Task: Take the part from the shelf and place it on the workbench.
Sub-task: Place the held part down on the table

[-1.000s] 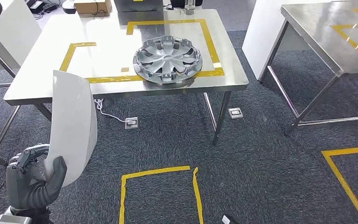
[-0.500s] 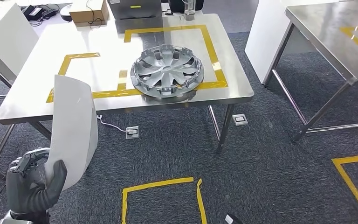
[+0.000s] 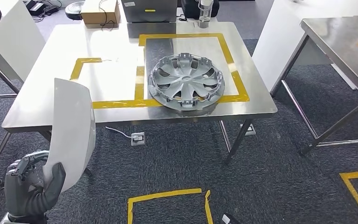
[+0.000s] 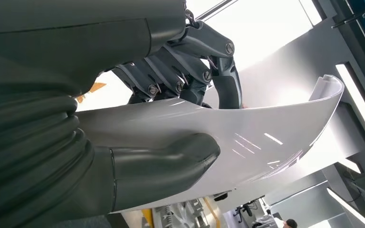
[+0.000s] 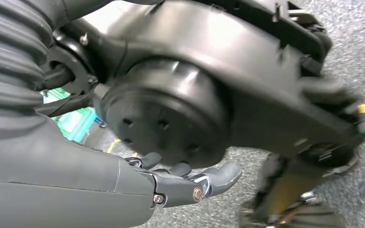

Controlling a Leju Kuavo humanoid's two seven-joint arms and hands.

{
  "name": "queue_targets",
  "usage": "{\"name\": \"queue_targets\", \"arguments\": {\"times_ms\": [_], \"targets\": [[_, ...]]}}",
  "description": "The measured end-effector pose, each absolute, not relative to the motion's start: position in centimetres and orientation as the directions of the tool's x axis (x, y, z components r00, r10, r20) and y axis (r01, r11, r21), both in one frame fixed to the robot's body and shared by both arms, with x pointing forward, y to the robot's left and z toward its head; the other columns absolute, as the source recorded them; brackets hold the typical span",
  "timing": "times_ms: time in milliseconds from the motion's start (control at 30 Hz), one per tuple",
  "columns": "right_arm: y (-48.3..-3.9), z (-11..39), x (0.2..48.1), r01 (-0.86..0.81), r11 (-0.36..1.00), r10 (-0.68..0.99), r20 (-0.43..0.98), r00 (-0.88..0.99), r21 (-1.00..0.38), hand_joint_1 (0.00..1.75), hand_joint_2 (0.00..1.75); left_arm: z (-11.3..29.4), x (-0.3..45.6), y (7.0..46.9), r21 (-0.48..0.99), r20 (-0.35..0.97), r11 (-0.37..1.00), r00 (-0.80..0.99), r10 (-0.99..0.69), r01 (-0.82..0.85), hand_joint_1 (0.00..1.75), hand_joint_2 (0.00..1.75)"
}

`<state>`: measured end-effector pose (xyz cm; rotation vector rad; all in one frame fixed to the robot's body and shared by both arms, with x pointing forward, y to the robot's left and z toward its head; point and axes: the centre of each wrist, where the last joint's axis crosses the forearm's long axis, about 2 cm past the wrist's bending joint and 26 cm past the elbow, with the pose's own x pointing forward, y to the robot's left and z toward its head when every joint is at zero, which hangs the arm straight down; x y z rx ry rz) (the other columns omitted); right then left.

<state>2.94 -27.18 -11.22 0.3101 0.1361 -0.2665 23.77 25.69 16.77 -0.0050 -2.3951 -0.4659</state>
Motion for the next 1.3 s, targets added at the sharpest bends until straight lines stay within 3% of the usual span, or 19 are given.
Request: {"name": "queue_targets", "arguments": {"times_ms": [767, 1100, 1300], "targets": [[-27.2, -11.2, 3.0, 0.256, 0.924, -0.217, -0.161, 0.963, 0.285, 0.0, 1.75, 15.6, 24.2, 25.9, 0.324, 0.69, 0.938, -0.71, -0.143, 0.126, 1.75, 1.75], [-27.3, -11.2, 2.8, 0.252, 0.923, -0.208, -0.173, 0.963, 0.293, 0.0, 1.75, 12.5, 31.0, 28.5, 0.38, 0.789, 0.915, -0.564, -0.243, 0.137, 1.75, 1.75], [-28.1, -11.2, 3.1, 0.24, 0.929, -0.201, -0.161, 0.966, 0.281, 0.0, 1.75, 12.9, 39.7, 33.6, 0.57, 0.782, 0.817, -0.361, -0.507, 0.088, 1.75, 1.75]]}}
